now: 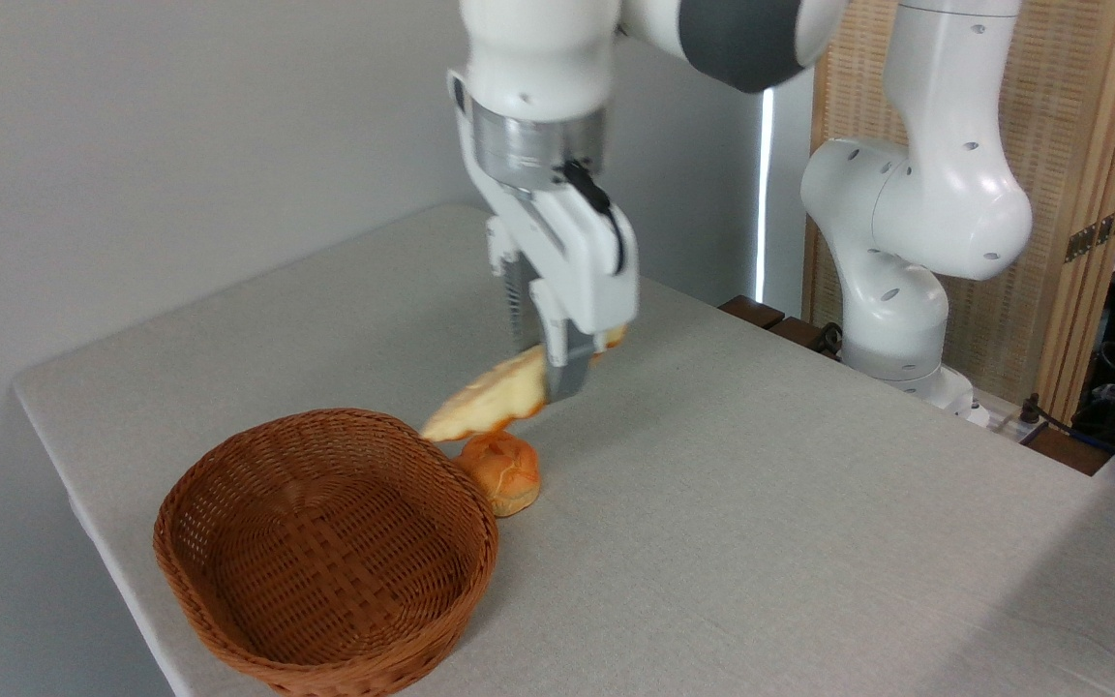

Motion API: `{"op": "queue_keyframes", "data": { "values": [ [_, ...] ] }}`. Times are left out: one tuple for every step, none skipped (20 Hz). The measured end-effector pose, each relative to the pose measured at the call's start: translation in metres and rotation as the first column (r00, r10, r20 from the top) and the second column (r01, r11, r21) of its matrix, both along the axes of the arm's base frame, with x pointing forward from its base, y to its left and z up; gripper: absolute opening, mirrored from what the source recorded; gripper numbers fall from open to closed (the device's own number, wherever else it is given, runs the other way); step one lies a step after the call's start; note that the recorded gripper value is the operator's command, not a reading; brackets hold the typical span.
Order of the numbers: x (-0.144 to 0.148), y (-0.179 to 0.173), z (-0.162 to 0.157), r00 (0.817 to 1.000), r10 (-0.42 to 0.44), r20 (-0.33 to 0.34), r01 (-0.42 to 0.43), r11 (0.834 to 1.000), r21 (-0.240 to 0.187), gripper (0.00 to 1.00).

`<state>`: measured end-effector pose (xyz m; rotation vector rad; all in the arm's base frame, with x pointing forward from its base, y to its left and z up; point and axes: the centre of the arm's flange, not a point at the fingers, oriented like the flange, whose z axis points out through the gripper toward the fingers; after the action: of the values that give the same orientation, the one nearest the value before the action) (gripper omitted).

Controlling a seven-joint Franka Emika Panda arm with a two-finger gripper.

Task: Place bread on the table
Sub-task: 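Lift the bread roll out of the basket and carry it past the bun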

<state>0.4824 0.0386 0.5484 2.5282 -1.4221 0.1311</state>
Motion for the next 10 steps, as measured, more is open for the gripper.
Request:
{"op": "queue_keyframes", "data": {
  "values": [
    [-0.011, -0.002, -0.010, 1.000, -0.003, -0.021, 0.003, 1.000, -0.007, 0.48],
    [-0.020, -0.004, -0.020, 0.999, -0.007, -0.042, 0.007, 1.000, -0.013, 0.48],
    [-0.027, -0.006, -0.029, 0.998, -0.012, -0.062, 0.011, 1.000, -0.017, 0.48],
    [-0.033, -0.009, -0.039, 0.996, -0.018, -0.082, 0.016, 1.000, -0.021, 0.48],
    [-0.037, -0.011, -0.048, 0.995, -0.022, -0.101, 0.020, 1.000, -0.024, 0.50],
    [-0.040, -0.013, -0.057, 0.992, -0.027, -0.120, 0.024, 0.999, -0.026, 0.51],
    [-0.043, -0.017, -0.065, 0.990, -0.034, -0.138, 0.030, 0.999, -0.028, 0.51],
    [-0.046, -0.022, -0.073, 0.987, -0.046, -0.154, 0.042, 0.999, -0.030, 0.51],
    [-0.048, -0.029, -0.079, 0.984, -0.060, -0.168, 0.056, 0.998, -0.031, 0.51],
    [-0.050, -0.035, -0.084, 0.981, -0.076, -0.179, 0.071, 0.997, -0.032, 0.52]
  ]
}}
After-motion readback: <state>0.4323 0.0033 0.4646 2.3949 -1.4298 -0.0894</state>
